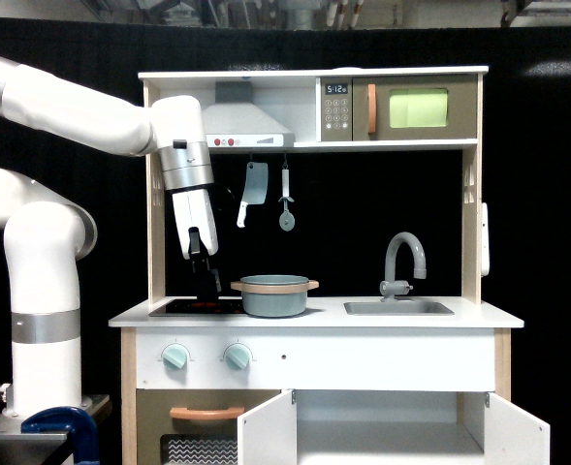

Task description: Put the bowl inside the kitchen cabinet

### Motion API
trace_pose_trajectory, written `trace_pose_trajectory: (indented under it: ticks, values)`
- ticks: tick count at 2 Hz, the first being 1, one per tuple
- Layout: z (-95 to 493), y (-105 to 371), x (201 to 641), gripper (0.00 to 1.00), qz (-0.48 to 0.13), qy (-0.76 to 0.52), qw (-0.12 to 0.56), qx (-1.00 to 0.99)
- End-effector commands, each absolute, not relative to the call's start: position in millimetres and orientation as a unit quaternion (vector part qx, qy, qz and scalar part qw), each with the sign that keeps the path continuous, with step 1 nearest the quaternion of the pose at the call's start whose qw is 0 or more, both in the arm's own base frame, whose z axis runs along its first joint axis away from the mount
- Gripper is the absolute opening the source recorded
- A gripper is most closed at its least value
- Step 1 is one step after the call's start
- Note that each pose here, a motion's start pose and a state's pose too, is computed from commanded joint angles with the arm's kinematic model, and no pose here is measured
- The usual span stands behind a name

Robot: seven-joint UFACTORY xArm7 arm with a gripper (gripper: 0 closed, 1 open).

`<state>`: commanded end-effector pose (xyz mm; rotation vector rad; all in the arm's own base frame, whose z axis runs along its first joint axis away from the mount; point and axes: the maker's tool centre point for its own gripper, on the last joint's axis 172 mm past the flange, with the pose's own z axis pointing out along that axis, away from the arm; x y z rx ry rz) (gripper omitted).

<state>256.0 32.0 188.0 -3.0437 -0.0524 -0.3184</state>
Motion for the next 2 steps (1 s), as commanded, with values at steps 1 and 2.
trace_pose_trajectory:
  ticks: [1,2]
  values:
    - [217.0,52.0,292.0,1.00,-0.103,-0.021,0.075,-0.992]
    - [234.0,87.0,315.0,1.00,-0.156,0.057,0.121,-0.979]
